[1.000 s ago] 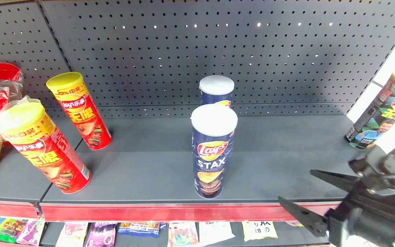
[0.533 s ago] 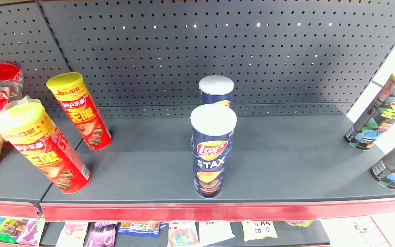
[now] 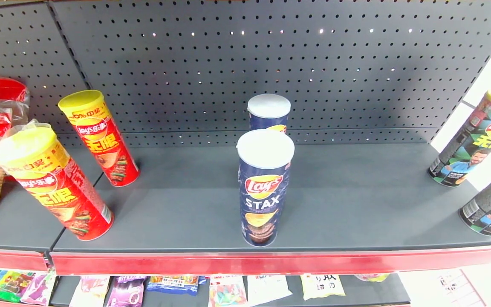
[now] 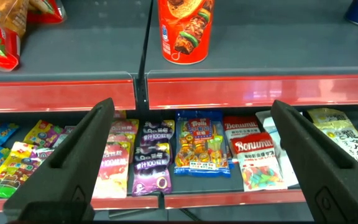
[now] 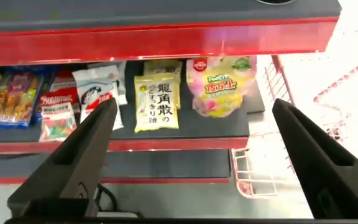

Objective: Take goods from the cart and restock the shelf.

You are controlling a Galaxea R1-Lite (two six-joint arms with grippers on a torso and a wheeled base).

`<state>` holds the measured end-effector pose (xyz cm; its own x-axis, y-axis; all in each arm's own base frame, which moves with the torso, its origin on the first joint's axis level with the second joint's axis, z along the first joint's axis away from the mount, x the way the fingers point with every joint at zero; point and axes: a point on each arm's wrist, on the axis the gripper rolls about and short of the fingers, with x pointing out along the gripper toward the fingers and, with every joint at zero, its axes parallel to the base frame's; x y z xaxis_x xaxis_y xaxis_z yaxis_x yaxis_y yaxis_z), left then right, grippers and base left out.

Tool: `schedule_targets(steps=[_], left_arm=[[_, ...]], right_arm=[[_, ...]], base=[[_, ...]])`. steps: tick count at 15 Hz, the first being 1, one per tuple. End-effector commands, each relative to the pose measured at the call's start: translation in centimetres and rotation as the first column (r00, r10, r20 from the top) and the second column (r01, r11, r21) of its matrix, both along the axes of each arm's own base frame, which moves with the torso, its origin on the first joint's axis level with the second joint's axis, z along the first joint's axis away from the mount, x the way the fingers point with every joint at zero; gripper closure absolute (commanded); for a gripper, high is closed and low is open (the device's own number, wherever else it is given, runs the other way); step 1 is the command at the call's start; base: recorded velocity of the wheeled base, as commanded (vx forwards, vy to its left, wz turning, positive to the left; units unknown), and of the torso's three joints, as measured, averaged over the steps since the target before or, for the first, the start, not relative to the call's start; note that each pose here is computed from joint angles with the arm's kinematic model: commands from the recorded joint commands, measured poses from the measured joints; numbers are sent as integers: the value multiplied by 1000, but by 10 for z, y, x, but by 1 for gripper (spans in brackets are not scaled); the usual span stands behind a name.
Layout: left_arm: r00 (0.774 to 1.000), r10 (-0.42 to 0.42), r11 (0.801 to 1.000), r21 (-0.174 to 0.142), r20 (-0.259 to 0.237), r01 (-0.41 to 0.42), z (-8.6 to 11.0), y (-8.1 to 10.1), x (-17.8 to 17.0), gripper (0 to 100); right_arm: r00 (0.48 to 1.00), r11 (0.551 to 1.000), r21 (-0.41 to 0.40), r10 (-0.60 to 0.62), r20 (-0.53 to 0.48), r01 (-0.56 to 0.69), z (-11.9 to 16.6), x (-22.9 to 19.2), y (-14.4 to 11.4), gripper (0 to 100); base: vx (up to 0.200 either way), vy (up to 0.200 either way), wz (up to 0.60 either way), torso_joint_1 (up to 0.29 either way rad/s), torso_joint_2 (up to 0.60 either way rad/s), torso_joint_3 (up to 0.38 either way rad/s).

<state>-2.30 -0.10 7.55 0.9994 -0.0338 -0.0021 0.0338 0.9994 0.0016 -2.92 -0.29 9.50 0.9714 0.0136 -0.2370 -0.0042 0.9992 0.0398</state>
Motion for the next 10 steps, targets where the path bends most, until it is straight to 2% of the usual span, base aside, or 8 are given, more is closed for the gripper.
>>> schedule_targets(steps=[1, 6, 10], left_arm=[[1000, 0, 1000, 0, -1, 0, 0, 0, 0, 0], [1000, 0, 1000, 0, -1, 0, 0, 0, 0, 0], [1000, 0, 1000, 0, -1, 0, 0, 0, 0, 0]], right_arm=[[997, 1000, 4, 12, 80, -12, -4, -8, 4, 0], [990, 998, -48, 52, 131, -46, -8, -5, 4, 0], [951, 996, -62, 78, 298, -62, -12, 6, 5, 0]], base=[[0, 0, 0, 0, 0, 0], [0, 0, 0, 0, 0, 0], [0, 0, 0, 0, 0, 0]])
